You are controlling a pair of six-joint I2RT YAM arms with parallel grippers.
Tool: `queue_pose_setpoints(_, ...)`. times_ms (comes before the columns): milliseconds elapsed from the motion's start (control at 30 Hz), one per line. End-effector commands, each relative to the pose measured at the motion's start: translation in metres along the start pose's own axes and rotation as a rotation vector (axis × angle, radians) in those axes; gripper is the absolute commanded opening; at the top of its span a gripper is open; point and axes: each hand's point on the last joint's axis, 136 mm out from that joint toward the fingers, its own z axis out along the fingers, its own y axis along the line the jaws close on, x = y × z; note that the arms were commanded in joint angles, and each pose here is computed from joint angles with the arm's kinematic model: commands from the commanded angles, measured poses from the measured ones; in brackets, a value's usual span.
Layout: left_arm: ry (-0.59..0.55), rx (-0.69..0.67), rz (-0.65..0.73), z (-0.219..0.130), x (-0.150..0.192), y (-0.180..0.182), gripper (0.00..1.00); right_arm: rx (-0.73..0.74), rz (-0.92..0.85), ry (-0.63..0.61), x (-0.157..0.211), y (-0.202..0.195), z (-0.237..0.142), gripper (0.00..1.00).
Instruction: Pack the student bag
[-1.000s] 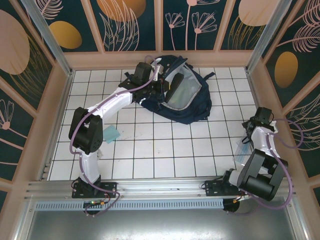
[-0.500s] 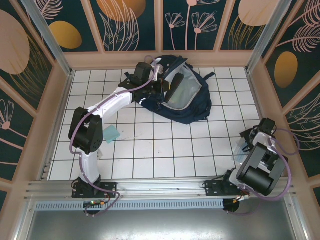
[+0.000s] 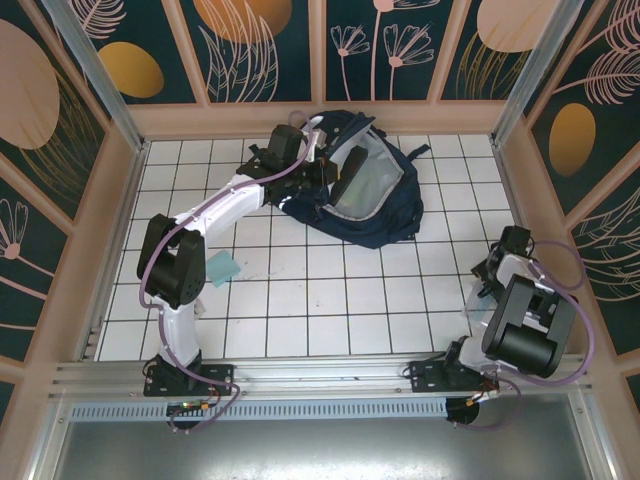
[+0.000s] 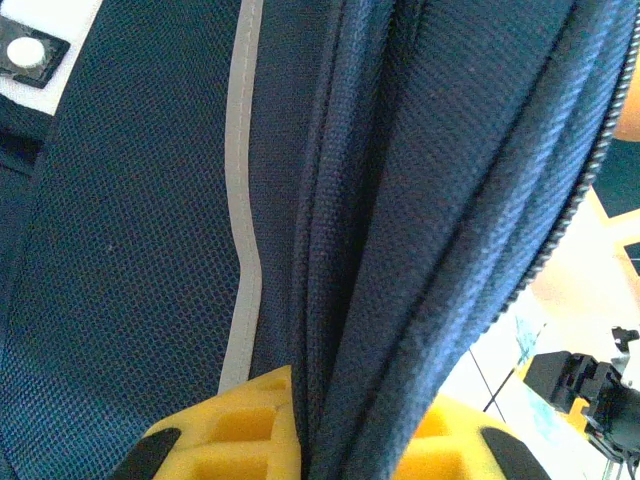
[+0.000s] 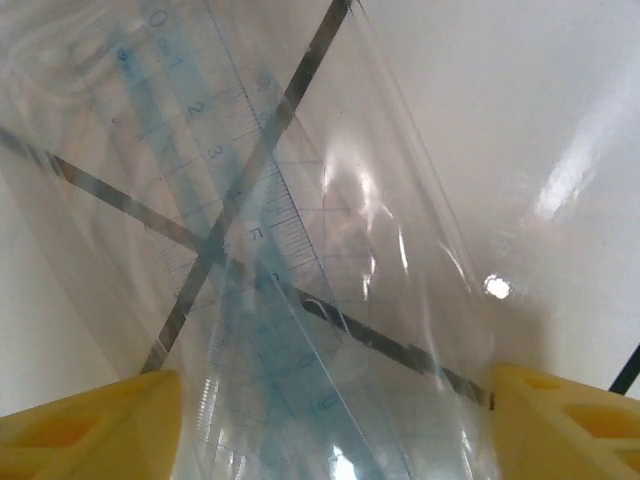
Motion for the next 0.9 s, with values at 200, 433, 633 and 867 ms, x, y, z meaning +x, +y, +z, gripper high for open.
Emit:
queue_pose_setpoints(200,-0.153,0.154,0.119,-0.041,-0.052,-0.052,0.0,-0.256,-0.035,0.128,0.027,0.05,-0.009,0.47)
queue_pose_setpoints(433,-0.17,0.144,0.124,-0.044,-0.058,-0.05,0.0,-0.335,-0.061,0.056,0.002,0.066,-0.049,0.32)
queue_pose_setpoints(633,-0.183,0.138,0.124,-0.047,-0.06,-0.05,0.0,-0.442,-0.075,0.038,-0.01,0.087,-0.071,0.11)
queue_pose_setpoints(867,-0.191,0.119,0.122,-0.05,-0.059,-0.046,0.0,-0.536,-0.1,0.026,-0.023,0.112,-0.101,0.1)
